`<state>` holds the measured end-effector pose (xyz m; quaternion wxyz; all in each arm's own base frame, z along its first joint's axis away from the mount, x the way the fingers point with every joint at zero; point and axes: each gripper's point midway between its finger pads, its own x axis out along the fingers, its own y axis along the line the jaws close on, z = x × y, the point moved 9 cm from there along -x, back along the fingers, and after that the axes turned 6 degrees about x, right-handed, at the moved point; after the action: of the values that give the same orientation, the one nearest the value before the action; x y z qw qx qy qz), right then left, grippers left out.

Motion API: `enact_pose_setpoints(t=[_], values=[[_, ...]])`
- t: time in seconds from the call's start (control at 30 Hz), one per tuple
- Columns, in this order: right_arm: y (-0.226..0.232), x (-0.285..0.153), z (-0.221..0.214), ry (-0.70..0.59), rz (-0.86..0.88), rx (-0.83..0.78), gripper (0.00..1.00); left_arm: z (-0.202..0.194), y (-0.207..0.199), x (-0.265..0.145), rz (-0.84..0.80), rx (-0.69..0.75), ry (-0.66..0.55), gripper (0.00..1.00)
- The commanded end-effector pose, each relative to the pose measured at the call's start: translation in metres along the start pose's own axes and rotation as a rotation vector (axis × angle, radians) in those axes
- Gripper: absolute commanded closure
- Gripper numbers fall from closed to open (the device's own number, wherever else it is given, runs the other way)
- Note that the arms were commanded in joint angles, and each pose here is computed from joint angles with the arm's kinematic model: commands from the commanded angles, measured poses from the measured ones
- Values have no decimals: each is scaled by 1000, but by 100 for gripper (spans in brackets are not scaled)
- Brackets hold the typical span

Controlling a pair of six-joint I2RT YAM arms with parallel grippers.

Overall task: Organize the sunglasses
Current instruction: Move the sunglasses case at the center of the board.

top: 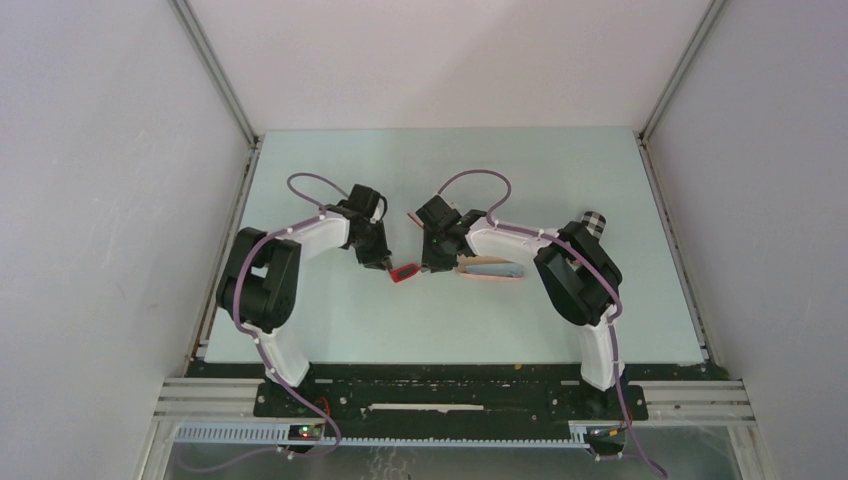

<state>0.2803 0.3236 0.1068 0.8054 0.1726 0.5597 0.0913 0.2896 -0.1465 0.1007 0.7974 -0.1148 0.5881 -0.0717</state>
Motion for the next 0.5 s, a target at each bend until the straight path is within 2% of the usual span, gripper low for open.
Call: enact_pose_setpoints(t=[0.0, 0.13, 0.47], values=[[8, -6, 4, -47, 11, 0, 66, -18, 1, -7, 13, -14, 17, 73], [2, -19, 2, -59, 7, 15, 64, -16, 1, -19, 30, -19, -21, 67], [5, -48, 11, -96, 80, 165, 60, 4, -1, -49, 9, -61, -131, 66]])
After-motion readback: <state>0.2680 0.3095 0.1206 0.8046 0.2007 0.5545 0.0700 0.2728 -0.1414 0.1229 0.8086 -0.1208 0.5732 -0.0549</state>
